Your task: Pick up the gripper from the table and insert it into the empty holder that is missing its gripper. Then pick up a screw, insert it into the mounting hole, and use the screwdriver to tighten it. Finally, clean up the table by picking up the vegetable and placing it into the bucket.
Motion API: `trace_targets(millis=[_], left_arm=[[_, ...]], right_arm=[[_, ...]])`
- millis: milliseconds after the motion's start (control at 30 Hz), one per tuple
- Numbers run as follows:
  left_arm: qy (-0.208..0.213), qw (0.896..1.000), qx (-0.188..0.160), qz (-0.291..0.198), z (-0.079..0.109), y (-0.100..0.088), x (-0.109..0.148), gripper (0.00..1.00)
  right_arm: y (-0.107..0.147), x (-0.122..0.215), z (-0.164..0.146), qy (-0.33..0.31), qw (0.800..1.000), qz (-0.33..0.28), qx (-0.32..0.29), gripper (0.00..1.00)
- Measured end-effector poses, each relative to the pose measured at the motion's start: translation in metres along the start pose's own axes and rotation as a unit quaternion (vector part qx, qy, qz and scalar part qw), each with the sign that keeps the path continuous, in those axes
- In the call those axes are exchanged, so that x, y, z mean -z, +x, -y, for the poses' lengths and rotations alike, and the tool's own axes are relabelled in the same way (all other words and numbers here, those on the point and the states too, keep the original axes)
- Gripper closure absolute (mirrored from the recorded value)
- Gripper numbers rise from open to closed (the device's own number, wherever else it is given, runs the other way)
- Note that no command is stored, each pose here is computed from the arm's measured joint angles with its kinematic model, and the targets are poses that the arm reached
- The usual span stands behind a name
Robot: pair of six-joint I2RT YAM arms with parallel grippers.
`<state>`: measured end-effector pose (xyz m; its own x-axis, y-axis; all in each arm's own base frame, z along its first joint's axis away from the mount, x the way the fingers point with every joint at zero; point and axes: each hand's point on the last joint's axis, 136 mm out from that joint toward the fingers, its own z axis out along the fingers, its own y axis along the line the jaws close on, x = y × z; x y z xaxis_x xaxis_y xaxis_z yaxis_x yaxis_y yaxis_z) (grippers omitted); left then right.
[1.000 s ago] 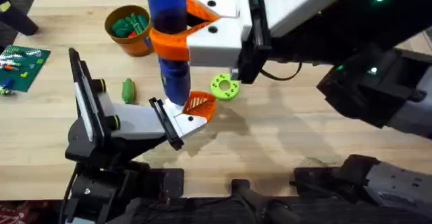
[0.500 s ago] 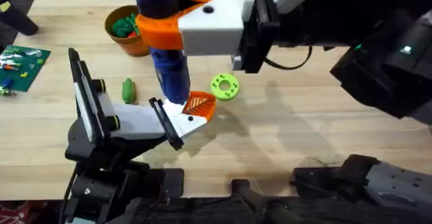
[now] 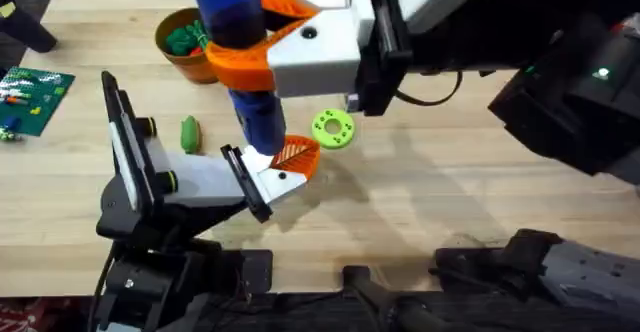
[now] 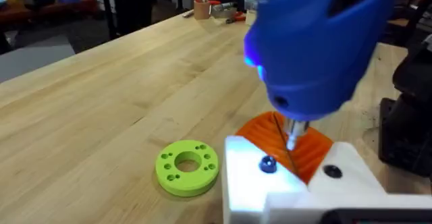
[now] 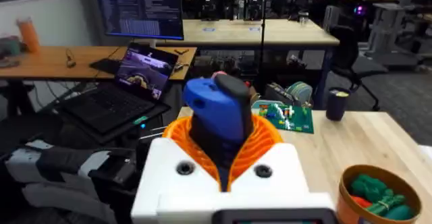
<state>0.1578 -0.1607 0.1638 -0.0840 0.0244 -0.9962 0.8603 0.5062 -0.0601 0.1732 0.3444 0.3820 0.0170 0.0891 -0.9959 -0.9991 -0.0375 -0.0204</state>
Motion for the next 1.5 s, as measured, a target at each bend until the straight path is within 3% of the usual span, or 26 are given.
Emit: trace_targets(millis=[1500], left_arm=[[0.000,1.000,0.000,0.000,0.000,0.000,0.000,0.985]], right_arm=[[0.008,-0.005,0.006,-0.002,1.000,-0.004,0.013,0.957]])
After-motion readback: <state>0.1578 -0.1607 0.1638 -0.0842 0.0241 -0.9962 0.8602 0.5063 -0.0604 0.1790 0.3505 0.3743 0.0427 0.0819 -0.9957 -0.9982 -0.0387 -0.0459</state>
